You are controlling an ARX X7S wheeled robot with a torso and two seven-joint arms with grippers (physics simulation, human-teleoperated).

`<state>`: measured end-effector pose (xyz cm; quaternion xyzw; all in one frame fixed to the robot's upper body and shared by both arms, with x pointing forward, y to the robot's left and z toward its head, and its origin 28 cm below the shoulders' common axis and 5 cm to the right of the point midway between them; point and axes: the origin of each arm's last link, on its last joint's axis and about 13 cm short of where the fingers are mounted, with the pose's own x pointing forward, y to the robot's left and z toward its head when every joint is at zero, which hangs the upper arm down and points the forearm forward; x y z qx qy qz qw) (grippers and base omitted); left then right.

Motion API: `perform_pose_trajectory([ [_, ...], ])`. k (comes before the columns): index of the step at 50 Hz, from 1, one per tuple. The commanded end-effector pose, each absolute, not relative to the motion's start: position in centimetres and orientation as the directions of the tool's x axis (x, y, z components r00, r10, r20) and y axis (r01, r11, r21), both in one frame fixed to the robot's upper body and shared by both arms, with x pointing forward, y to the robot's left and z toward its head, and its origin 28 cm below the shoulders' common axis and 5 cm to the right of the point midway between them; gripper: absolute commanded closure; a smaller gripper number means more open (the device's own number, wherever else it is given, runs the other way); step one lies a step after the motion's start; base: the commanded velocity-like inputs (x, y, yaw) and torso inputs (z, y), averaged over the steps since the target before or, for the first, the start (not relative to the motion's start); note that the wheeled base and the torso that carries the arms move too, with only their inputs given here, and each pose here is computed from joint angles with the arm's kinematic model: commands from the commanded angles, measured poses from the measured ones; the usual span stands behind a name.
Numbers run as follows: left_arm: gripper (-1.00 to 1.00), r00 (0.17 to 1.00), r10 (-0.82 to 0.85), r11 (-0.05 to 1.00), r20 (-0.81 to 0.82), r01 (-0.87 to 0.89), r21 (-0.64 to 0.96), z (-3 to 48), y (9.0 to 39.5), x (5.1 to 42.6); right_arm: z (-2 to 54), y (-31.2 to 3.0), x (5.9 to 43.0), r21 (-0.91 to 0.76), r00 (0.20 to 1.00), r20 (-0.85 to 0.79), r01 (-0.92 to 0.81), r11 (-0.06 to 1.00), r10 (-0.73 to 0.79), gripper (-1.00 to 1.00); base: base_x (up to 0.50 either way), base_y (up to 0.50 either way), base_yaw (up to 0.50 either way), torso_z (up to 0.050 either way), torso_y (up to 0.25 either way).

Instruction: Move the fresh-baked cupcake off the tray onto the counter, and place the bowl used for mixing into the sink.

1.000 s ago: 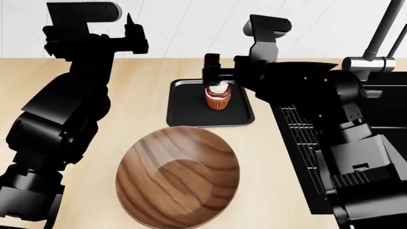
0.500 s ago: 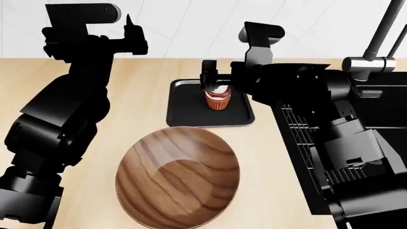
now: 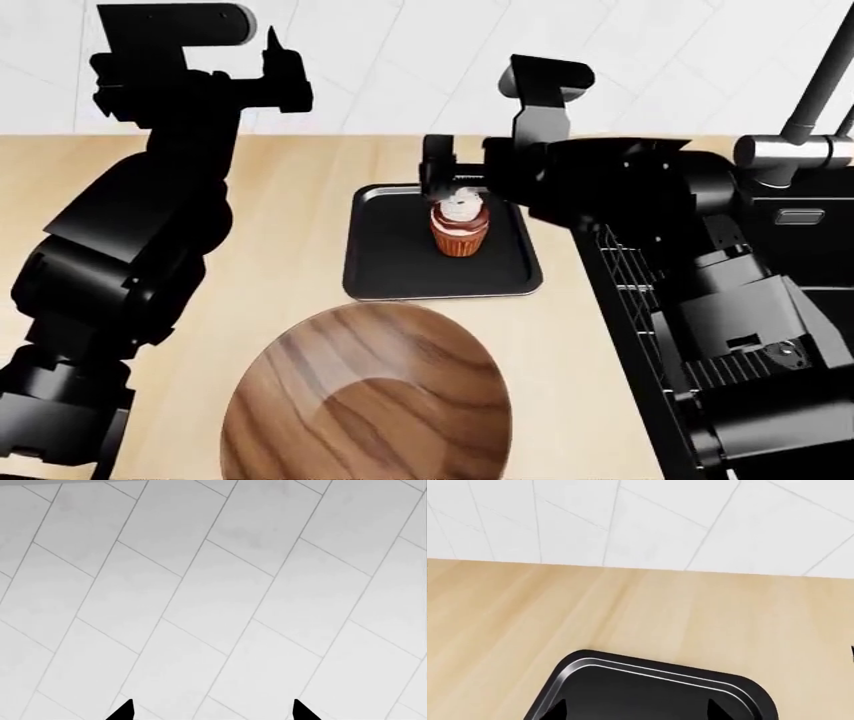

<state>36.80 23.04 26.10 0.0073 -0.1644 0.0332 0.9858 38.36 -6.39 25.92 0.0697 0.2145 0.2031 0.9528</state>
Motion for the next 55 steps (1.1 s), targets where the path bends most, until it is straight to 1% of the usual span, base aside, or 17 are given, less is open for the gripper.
perform_pose_trajectory([
  [1, -1.0, 0.944, 0.061, 0.998, 0.325, -0.066, 0.002, 26.0, 22.9, 36.9, 25.6, -6.2, 38.0, 0.236, 0.797, -0.425, -0.359, 0.903, 0.428, -1.0, 0.0, 0.0, 0.0, 0.0, 0.0],
  [6, -1.0, 0.943, 0.063, 0.998, 0.326, -0.066, -0.001, 25.9, 22.9, 37.0, 25.5, -6.2, 38.1, 0.253, 0.779, -0.454, -0.352, 0.901, 0.432, -1.0, 0.0, 0.0, 0.0, 0.0, 0.0],
  [19, -1.0, 0.944, 0.059, 0.998, 0.323, -0.063, -0.001, 25.9, 22.9, 36.8, 25.2, -6.3, 38.1, 0.271, 0.771, -0.483, -0.319, 0.908, 0.415, -1.0, 0.0, 0.0, 0.0, 0.0, 0.0],
  [27, -1.0, 0.944, 0.056, 0.998, 0.326, -0.058, -0.005, 25.9, 22.7, 36.9, 25.3, -6.2, 37.6, 0.272, 0.764, -0.491, -0.323, 0.907, 0.419, -1.0, 0.0, 0.0, 0.0, 0.0, 0.0],
  [33, -1.0, 0.943, 0.05, 0.999, 0.329, -0.051, -0.006, 26.1, 22.8, 36.8, 25.4, -5.9, 37.1, 0.28, 0.74, -0.499, -0.354, 0.893, 0.45, -1.0, 0.0, 0.0, 0.0, 0.0, 0.0],
  [43, -1.0, 0.941, 0.049, 0.999, 0.336, -0.051, -0.005, 26.4, 22.8, 36.3, 25.5, -5.9, 36.4, 0.279, 0.738, -0.504, -0.352, 0.893, 0.448, -1.0, 0.0, 0.0, 0.0, 0.0, 0.0],
  [47, -1.0, 0.94, 0.05, 0.999, 0.337, -0.052, -0.005, 26.3, 22.7, 36.7, 25.4, -5.9, 36.3, 0.273, 0.735, -0.516, -0.346, 0.898, 0.44, -1.0, 0.0, 0.0, 0.0, 0.0, 0.0],
  [55, -1.0, 0.941, 0.052, 0.999, 0.334, -0.053, -0.006, 26.1, 22.8, 36.5, 24.7, -6.1, 36.7, 0.269, 0.729, -0.541, -0.323, 0.907, 0.42, -1.0, 0.0, 0.0, 0.0, 0.0, 0.0],
])
